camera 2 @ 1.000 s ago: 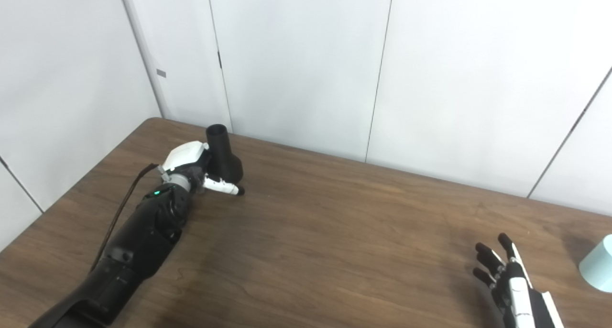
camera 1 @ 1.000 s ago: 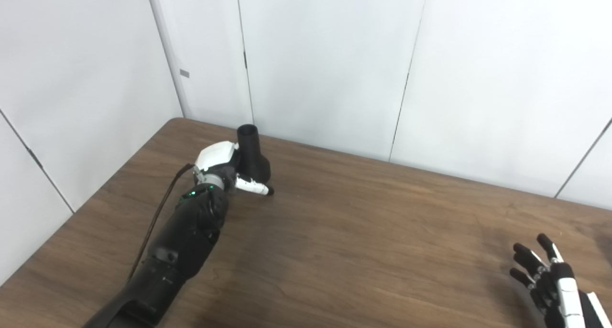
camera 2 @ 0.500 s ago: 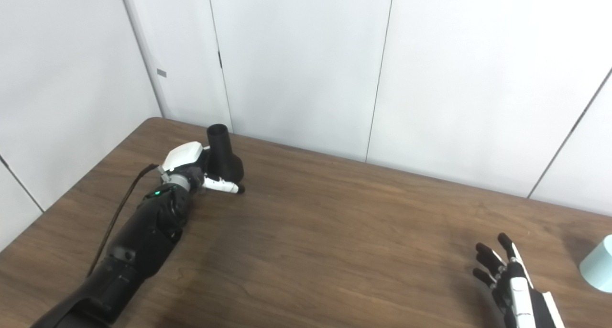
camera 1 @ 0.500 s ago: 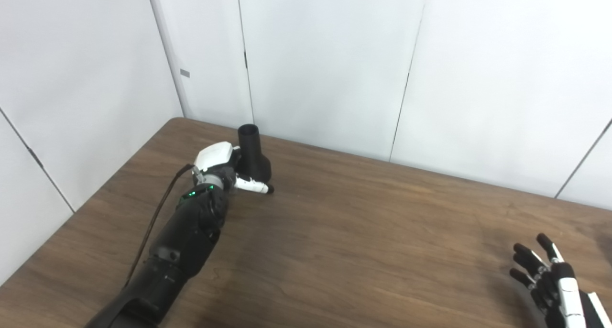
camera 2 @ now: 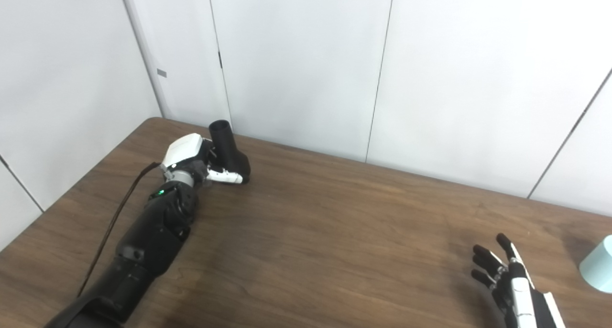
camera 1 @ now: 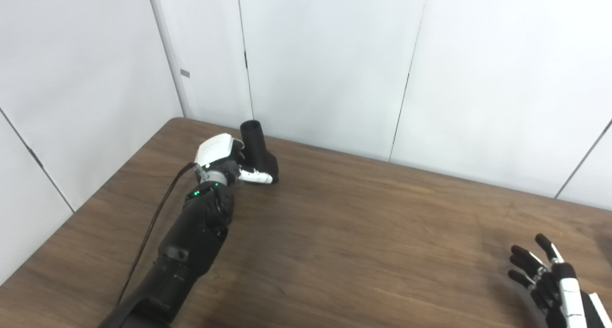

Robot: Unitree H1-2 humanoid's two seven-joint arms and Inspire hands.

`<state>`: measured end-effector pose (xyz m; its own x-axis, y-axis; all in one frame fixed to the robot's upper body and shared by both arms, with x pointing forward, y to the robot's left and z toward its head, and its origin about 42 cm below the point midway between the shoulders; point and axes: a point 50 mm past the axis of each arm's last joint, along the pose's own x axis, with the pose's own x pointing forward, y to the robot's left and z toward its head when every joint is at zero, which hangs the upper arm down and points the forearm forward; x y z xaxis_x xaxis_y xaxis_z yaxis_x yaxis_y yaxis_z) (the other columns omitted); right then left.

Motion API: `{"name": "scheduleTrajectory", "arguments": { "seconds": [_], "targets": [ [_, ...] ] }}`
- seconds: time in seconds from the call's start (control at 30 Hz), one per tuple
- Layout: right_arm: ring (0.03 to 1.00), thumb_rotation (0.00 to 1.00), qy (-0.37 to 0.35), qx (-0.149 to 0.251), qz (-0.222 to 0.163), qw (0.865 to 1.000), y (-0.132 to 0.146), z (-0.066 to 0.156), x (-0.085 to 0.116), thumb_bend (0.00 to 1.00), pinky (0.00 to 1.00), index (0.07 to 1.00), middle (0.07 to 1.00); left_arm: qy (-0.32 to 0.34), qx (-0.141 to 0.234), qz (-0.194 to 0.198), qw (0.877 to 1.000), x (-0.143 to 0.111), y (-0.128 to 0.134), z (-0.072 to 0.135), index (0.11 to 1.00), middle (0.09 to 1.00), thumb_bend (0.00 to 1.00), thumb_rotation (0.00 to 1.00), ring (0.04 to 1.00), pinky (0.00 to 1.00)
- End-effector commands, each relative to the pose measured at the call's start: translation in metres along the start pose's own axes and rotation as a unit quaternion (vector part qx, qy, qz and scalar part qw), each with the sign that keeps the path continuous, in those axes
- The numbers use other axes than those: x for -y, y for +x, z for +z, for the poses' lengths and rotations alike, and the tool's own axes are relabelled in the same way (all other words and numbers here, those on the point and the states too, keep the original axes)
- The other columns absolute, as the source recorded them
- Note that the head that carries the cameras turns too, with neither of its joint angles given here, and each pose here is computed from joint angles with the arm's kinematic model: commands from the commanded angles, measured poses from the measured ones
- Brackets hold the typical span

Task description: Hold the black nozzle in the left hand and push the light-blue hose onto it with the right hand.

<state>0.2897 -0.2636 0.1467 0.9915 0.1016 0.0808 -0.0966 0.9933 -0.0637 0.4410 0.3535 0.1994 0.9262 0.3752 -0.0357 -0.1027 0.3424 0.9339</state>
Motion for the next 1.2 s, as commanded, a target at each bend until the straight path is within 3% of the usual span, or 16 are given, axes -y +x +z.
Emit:
{"name": "scheduleTrajectory", "arguments": {
  "seconds": [0.0,0.1,0.17,0.2,0.47,0.5,0.87,1.17],
  "targets": [
    [0.854,1.0,-0.006,0.039,0.001,0.999,0.006,0.013,0.002,0.38,0.81,0.956,0.833,0.005,0.019,0.032,0.999,-0.013,0.002,0.008,0.483,0.588,0.52,0.05,0.628,0.81],
    [0.844,1.0,-0.006,0.04,0.002,0.999,0.006,0.014,0.001,0.38,0.8,0.951,0.818,0.011,0.03,0.036,0.999,-0.011,-0.002,0.009,0.484,0.582,0.52,0.05,0.605,0.69],
    [0.842,1.0,-0.007,0.04,0.002,0.999,0.006,0.015,0.001,0.38,0.8,0.952,0.815,0.016,0.033,0.036,0.999,-0.01,-0.004,0.01,0.484,0.594,0.52,0.05,0.612,0.66],
    [0.842,1.0,-0.008,0.039,0.002,0.999,0.006,0.015,0.001,0.38,0.8,0.95,0.811,0.02,0.036,0.038,0.998,-0.01,-0.005,0.011,0.484,0.609,0.52,0.05,0.635,0.7],
    [0.836,1.0,-0.011,0.044,0.006,0.999,0.007,0.014,0.0,0.35,0.79,0.948,0.811,0.044,0.058,0.049,0.996,-0.006,-0.014,0.019,0.484,0.58,0.52,0.05,0.631,0.72],
    [0.836,1.0,-0.013,0.045,0.006,0.999,0.007,0.014,0.0,0.36,0.79,0.952,0.813,0.047,0.065,0.049,0.996,-0.006,-0.017,0.022,0.484,0.582,0.52,0.05,0.642,0.76],
    [0.818,1.0,-0.015,0.05,0.008,0.999,0.008,0.006,-0.001,0.41,0.79,0.934,0.802,0.059,0.179,0.046,0.981,0.004,-0.068,0.059,0.451,0.524,0.52,0.0,0.632,0.96],
    [0.816,1.0,-0.008,0.052,0.014,0.999,0.01,0.002,-0.006,0.51,0.77,0.913,0.796,0.043,0.251,0.032,0.967,0.016,-0.116,0.087,0.458,0.516,0.52,0.0,0.626,1.0]
  ]
}}
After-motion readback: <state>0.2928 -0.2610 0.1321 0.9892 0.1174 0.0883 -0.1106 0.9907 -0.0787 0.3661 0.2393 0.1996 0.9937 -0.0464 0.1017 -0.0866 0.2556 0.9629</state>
